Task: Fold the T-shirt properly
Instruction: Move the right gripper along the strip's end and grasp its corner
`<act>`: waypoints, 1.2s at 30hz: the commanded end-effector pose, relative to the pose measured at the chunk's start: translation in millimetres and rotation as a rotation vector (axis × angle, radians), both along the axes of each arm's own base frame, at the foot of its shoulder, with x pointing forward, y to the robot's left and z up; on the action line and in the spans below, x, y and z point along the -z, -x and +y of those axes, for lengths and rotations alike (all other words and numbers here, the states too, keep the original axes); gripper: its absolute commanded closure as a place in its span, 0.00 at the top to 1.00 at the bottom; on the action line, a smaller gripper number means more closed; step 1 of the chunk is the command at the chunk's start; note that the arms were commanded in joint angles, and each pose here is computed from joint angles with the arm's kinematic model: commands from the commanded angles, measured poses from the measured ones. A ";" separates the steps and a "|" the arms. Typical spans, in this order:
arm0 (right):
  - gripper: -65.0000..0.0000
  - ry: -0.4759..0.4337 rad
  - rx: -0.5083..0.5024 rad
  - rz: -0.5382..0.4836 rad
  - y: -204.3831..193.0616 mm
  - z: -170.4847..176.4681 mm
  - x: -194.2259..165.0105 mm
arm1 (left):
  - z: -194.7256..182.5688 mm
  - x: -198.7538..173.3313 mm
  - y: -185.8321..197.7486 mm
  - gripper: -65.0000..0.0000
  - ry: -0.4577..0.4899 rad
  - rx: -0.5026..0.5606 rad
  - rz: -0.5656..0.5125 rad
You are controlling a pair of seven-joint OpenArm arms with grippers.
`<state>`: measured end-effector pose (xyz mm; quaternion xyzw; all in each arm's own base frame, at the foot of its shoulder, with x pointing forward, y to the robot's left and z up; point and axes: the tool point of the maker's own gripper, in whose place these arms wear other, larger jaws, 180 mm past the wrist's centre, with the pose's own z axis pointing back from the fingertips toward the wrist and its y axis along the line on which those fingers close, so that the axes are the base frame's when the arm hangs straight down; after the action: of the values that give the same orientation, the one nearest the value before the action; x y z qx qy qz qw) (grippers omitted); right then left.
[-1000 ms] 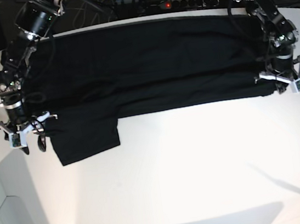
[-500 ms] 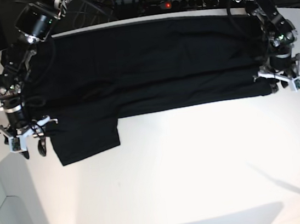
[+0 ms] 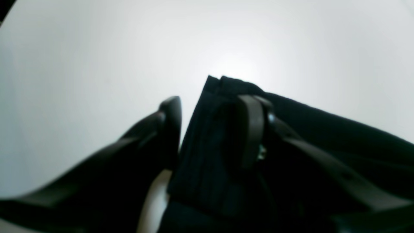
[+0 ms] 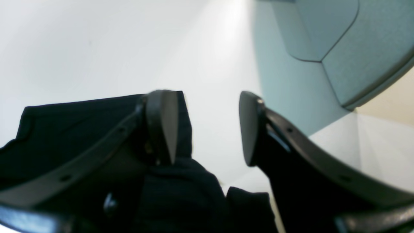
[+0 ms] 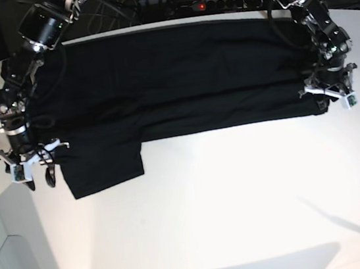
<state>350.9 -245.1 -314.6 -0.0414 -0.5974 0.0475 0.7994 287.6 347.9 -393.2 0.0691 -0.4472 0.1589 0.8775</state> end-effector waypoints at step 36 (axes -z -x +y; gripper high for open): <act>0.59 -0.005 -0.050 0.170 -75.2 -2.6 18.5 | -11.9 -40.4 -8.2 0.00 -0.070 0.046 -0.104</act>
<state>414.6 -248.2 -353.9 -0.0212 -0.5005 0.0646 0.8631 287.4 331.9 -369.8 0.0753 -0.4736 0.1316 0.8676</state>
